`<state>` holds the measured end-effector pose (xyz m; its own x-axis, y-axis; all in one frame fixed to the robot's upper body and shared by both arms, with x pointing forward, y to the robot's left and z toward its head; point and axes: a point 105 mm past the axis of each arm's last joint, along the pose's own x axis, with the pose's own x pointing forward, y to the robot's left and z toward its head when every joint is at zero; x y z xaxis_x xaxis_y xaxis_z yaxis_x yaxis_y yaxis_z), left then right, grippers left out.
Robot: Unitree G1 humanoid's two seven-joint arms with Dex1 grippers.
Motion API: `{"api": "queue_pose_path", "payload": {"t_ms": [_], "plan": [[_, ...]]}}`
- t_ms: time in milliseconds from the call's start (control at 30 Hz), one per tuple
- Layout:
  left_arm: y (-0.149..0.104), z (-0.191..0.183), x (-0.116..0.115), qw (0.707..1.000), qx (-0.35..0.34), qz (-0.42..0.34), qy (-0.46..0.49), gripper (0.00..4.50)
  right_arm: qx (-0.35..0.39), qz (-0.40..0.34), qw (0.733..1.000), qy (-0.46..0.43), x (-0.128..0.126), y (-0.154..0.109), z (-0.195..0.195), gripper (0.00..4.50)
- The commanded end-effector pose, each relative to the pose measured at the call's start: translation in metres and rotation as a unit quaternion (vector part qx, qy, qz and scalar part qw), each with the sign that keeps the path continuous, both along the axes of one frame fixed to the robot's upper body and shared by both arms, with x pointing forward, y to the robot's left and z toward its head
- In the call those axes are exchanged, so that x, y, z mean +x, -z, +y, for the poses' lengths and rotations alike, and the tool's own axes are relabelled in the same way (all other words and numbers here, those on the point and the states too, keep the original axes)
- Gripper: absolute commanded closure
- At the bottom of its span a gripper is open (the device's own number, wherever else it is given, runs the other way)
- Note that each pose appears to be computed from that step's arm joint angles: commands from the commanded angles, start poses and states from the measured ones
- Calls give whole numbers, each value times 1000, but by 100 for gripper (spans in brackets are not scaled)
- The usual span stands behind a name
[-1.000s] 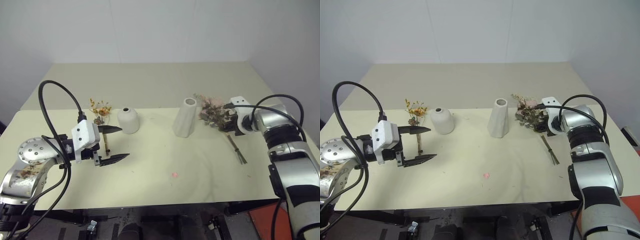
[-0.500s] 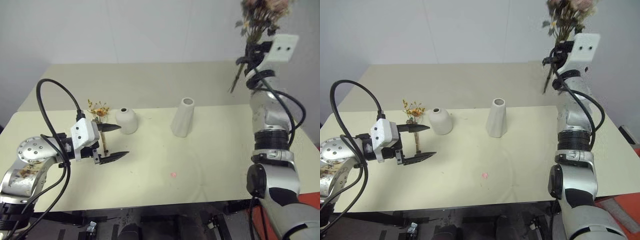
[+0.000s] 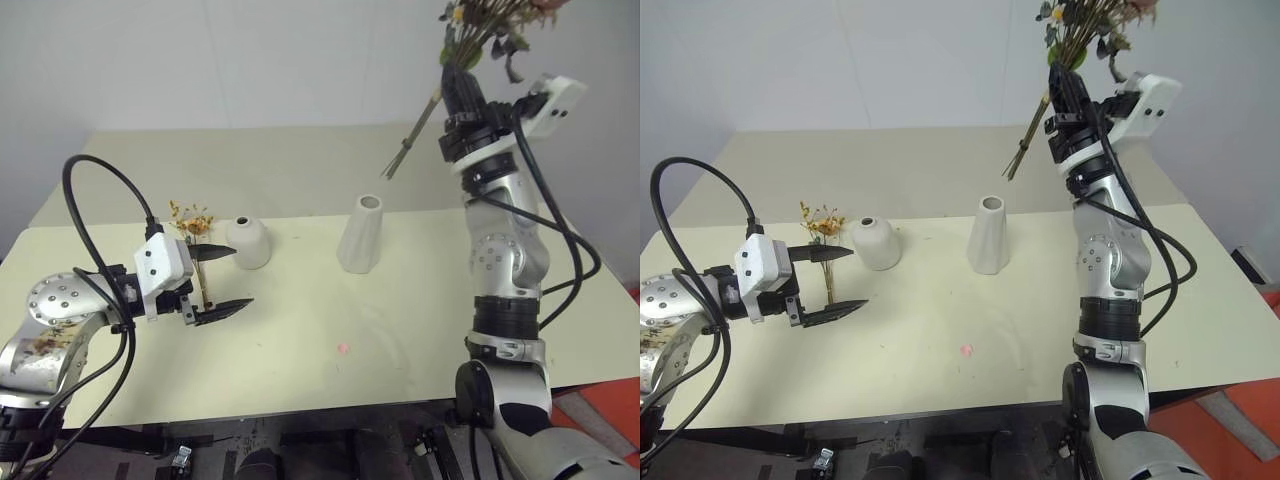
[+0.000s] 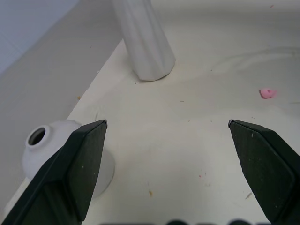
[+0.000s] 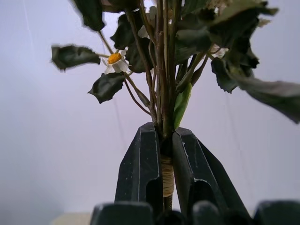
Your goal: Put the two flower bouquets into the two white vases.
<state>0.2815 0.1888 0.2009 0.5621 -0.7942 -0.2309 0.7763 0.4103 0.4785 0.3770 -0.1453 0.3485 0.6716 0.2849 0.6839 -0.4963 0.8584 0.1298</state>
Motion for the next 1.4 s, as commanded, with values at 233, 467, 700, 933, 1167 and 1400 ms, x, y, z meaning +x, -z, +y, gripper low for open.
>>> {"api": "queue_pose_path", "payload": {"t_ms": [233, 467, 700, 933, 1167, 1400], "plan": [[-12, 5, -3, 1000, 12, -27, -11, 0, 5, -6, 1000, -25, -13, -5, 9, 433], [-16, 3, -3, 999, 16, -32, -5, 0, -6, 10, 999, -29, -8, 9, 16, 433], [-17, 4, -3, 999, 17, -34, -4, 0, -17, 17, 1000, -20, -4, 18, 18, 433], [-16, 3, -4, 999, 14, -35, -6, 0, -40, 17, 999, -14, 0, 22, 19, 433], [-15, 3, -5, 999, 12, -37, -12, 0, -66, 19, 997, -27, 0, 32, 32, 433], [-15, 3, -5, 999, 11, -39, -15, 0, -81, 22, 996, -35, 0, 40, 41, 433]]}}
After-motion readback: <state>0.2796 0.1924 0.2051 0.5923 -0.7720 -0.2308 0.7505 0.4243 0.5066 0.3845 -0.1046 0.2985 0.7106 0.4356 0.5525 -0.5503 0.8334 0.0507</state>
